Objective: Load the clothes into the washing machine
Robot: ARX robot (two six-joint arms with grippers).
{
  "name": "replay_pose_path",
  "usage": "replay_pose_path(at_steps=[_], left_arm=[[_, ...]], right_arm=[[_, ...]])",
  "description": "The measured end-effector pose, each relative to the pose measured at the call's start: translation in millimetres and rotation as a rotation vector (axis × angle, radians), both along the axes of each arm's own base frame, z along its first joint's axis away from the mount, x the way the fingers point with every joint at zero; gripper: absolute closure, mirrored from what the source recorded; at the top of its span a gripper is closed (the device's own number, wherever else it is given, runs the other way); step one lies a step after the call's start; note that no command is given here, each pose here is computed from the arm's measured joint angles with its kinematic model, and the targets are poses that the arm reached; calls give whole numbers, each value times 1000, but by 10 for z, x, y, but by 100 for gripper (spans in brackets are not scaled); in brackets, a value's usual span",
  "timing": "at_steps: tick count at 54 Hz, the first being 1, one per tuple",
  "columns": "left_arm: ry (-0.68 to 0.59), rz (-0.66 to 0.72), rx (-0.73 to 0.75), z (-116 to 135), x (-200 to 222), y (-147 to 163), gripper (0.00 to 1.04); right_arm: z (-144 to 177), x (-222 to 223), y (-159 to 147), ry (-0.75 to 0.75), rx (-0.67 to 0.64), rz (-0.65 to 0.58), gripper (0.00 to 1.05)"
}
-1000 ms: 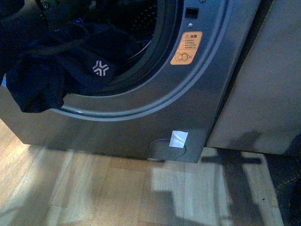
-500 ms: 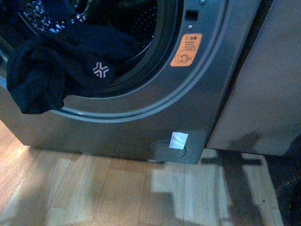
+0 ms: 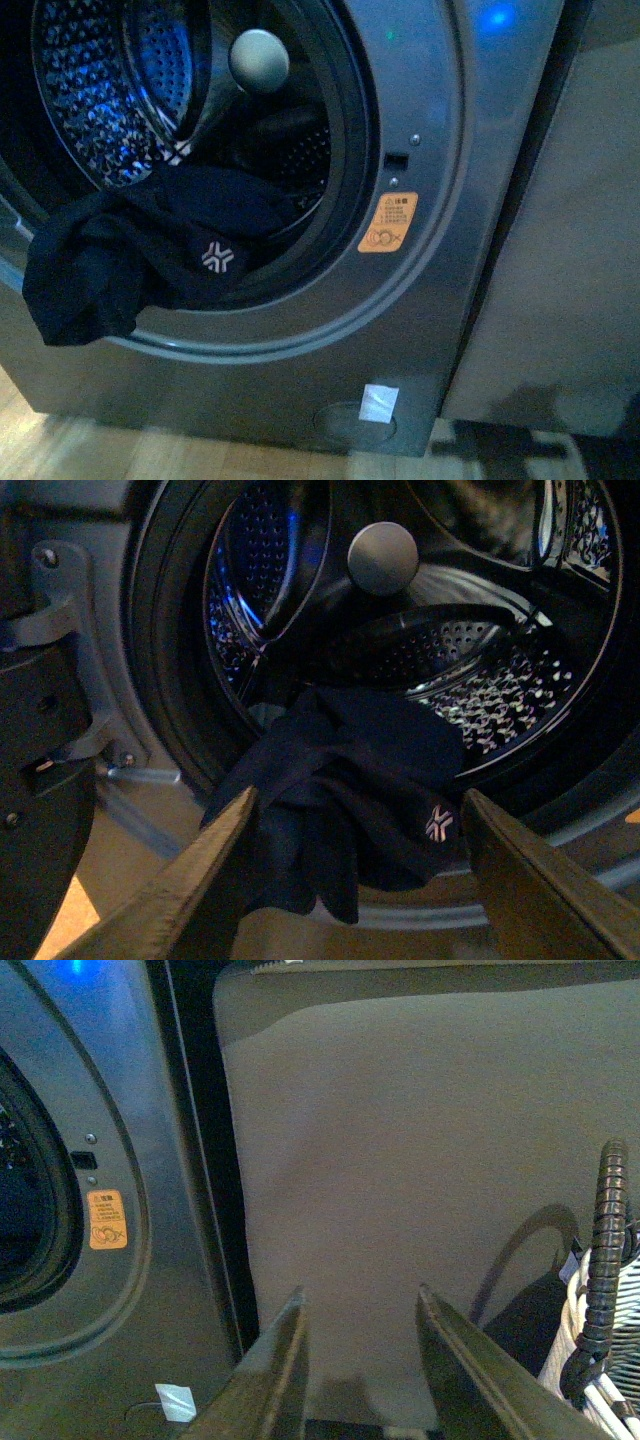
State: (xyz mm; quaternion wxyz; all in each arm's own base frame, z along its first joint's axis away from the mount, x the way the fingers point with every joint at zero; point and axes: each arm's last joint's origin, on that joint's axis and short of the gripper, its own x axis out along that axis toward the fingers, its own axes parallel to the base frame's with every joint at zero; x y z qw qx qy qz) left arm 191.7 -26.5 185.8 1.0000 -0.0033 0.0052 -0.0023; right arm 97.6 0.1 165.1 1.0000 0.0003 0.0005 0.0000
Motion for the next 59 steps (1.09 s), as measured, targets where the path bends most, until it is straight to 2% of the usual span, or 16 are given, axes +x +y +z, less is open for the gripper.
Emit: replay_pose_path(at_steps=[8, 12, 16, 18, 31, 59], left_arm=[[-3, -2, 0, -45, -143, 68, 70], [-3, -2, 0, -63, -203, 97, 82], [-1, 2, 0, -94, -288, 134, 100], [-1, 0, 0, -102, -318, 145, 102], [2, 5, -1, -222, -462, 262, 101], [-30, 2, 0, -133, -680, 262, 101]], right_arm=[[0, 0, 0, 0, 0, 0, 45], [0, 0, 0, 0, 0, 0, 31], [0, 0, 0, 0, 0, 0, 13], [0, 0, 0, 0, 0, 0, 7], [0, 0, 0, 0, 0, 0, 7], [0, 0, 0, 0, 0, 0, 7]])
